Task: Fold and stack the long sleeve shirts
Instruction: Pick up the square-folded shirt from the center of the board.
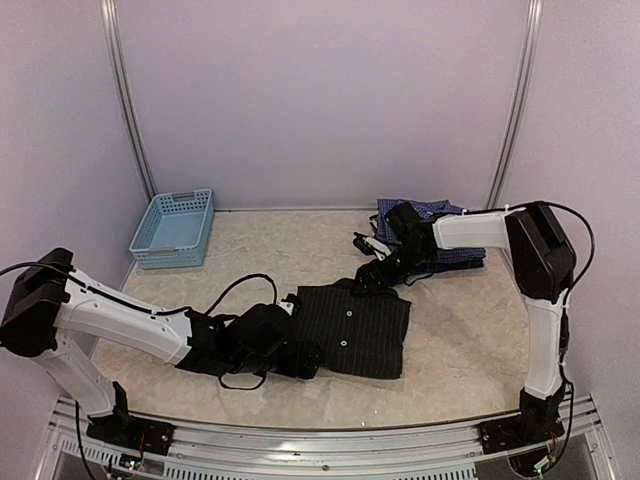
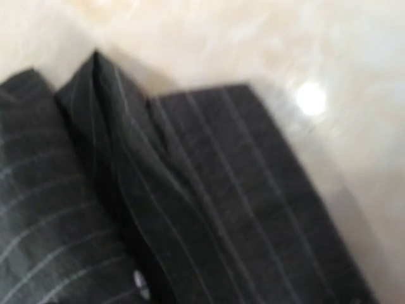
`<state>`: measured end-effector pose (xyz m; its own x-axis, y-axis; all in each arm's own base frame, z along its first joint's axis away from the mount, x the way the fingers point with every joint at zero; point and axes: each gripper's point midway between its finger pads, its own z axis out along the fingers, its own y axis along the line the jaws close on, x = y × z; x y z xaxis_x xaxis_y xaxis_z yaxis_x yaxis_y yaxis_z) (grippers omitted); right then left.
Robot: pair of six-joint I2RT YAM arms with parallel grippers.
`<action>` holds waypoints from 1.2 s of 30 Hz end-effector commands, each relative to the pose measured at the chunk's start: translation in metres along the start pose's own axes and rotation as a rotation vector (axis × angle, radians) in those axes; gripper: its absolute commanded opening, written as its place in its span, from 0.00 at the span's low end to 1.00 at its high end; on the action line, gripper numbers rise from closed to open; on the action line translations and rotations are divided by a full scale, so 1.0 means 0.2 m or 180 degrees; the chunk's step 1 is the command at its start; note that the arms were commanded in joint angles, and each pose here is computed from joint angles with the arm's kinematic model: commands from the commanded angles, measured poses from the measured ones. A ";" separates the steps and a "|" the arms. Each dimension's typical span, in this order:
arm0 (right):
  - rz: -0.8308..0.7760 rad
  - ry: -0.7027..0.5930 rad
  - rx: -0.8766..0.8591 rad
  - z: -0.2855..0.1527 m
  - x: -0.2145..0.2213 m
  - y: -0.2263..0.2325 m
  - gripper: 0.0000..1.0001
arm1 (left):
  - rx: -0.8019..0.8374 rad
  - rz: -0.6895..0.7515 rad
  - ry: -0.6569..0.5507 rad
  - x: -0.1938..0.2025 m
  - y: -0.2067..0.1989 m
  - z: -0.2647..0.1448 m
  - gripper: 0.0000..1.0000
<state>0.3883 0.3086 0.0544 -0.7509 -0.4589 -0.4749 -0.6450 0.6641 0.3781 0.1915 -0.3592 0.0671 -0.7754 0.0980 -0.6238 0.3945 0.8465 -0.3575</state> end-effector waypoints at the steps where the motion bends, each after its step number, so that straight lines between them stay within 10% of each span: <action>1: 0.0000 0.0172 -0.0397 0.06 0.07 0.04 0.96 | -0.0223 0.0059 -0.0037 -0.01 0.03 -0.01 0.89; 36: 0.0477 0.0115 -0.0411 -0.13 0.43 0.17 0.90 | -0.0760 0.0111 -0.0356 -0.20 0.17 -0.28 0.99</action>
<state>0.3152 0.2842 0.0438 -0.7986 -0.4367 -0.4143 -0.6014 0.6074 0.5191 0.2103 -0.3085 0.1089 -0.6922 0.0999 -0.7147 0.2913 0.9448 -0.1500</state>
